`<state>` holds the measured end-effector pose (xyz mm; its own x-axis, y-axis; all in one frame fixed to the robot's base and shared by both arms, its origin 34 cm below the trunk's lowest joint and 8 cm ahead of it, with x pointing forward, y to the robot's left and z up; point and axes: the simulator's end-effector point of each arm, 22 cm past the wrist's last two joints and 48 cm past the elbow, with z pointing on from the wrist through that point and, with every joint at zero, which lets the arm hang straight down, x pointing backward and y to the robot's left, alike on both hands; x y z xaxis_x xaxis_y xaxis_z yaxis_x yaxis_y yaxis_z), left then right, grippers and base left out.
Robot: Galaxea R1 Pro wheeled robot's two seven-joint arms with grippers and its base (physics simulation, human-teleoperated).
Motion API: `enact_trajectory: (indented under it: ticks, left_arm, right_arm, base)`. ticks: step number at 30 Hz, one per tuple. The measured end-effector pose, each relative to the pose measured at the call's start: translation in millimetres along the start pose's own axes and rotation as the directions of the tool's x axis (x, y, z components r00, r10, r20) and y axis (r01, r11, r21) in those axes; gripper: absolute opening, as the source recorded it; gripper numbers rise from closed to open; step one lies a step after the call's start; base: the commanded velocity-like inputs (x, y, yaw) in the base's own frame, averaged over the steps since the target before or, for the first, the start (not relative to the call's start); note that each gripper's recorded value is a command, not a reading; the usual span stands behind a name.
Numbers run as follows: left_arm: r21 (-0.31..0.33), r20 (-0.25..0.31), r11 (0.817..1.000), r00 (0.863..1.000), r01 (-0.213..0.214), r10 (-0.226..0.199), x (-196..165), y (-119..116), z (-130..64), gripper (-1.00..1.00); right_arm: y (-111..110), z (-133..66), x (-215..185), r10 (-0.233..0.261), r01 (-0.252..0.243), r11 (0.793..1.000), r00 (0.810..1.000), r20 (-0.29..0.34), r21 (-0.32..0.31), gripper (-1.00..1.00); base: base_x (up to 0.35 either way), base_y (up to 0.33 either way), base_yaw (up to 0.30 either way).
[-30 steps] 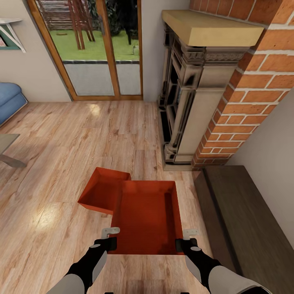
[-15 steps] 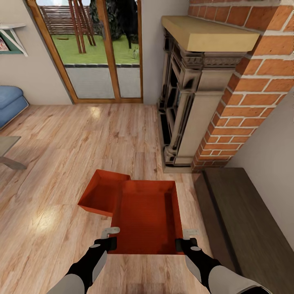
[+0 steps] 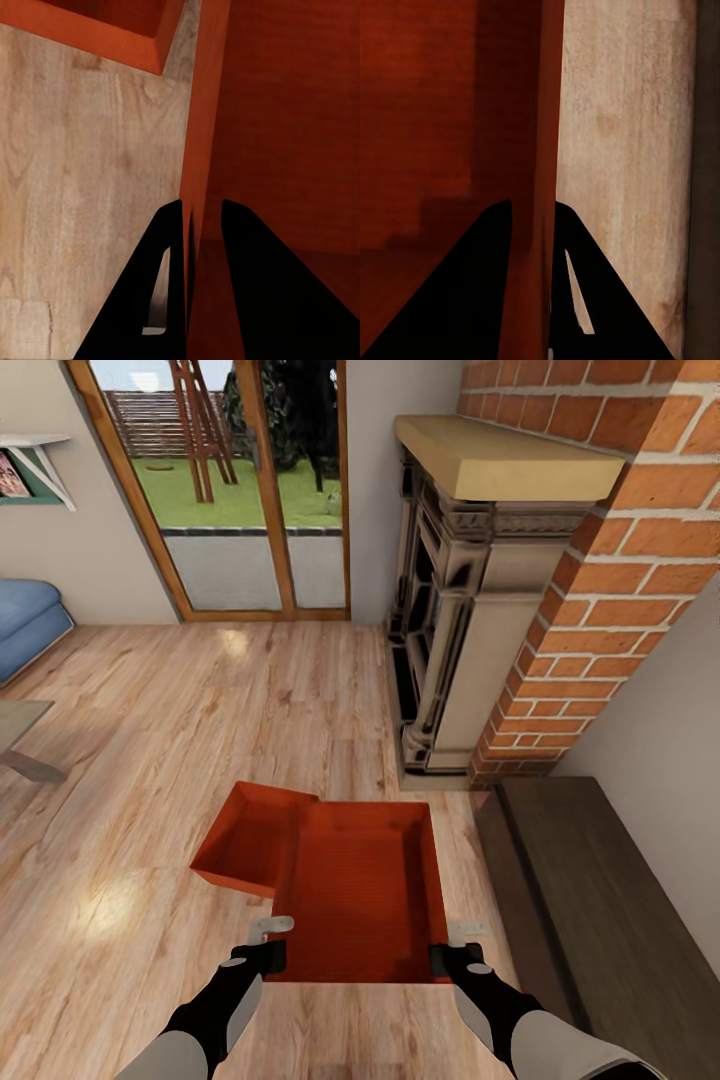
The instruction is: Move the two storage containers from the living room to the garage. In the garage, place one container on the floor and stack the other container on top of it (either order is fine).
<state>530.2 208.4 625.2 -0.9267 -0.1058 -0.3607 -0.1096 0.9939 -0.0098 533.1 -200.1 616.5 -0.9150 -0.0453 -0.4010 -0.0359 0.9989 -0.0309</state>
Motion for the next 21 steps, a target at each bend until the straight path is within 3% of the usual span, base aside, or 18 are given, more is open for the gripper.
enact_trajectory:
  ticks: [21]
  left_arm:
    - [0.003,0.033,1.000,0.999,0.001,-0.001,-17,-1,-8.8,-1.00]
  right_arm:
    - [-1,-8.1,-17,0.000,-0.001,1.000,0.999,0.033,0.002,-1.00]
  base:
    - [0.000,0.000,0.000]
